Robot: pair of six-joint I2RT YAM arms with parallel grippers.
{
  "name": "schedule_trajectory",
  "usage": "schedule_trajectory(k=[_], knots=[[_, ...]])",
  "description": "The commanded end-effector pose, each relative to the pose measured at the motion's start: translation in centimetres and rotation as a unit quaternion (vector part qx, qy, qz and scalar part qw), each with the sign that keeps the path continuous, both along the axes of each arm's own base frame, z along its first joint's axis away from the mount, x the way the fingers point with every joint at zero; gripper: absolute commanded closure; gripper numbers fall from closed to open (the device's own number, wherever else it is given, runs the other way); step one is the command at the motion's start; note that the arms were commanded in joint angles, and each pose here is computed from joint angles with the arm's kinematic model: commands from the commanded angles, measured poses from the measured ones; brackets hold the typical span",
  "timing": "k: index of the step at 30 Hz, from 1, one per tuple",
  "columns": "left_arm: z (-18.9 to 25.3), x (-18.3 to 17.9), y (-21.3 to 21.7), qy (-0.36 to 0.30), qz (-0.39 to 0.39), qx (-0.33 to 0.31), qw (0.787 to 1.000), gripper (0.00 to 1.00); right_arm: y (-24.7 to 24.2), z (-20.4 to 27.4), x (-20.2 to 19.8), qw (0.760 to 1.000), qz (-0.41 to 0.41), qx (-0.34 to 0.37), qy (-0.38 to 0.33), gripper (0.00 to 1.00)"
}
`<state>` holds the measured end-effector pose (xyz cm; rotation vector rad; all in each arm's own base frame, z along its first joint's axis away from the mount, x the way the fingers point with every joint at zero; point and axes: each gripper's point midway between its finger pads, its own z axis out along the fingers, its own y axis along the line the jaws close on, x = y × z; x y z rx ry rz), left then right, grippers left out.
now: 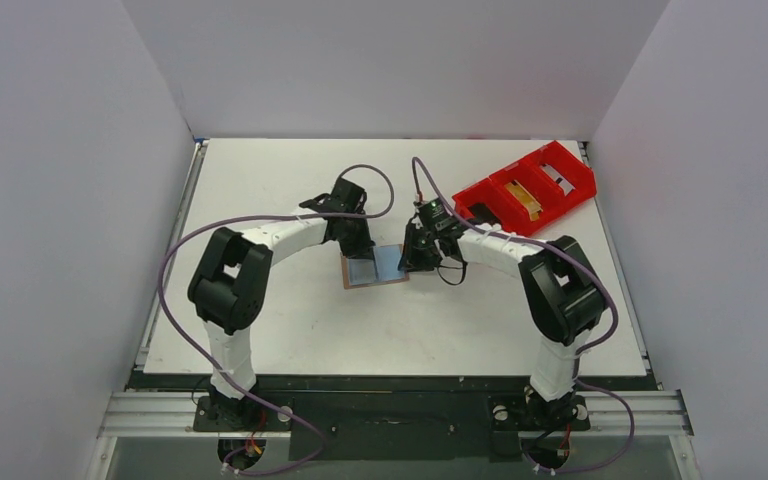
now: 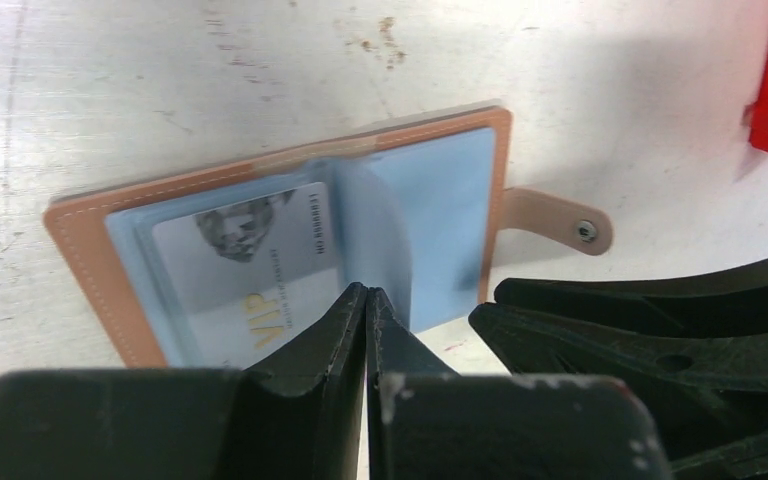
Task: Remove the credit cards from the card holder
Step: Remove the credit card from the card holder.
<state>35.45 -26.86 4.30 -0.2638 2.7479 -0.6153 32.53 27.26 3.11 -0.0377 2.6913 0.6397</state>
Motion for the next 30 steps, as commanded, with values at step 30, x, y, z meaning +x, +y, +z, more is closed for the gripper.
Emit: schedule_trajectory(k=[30], knots=[[1.7, 1.3, -2.7, -0.008, -0.014, -0.054, 0.998, 0.85, 2.7, 6.7, 3.4, 0.995, -0.025, 0.095, -0.027, 0.74]])
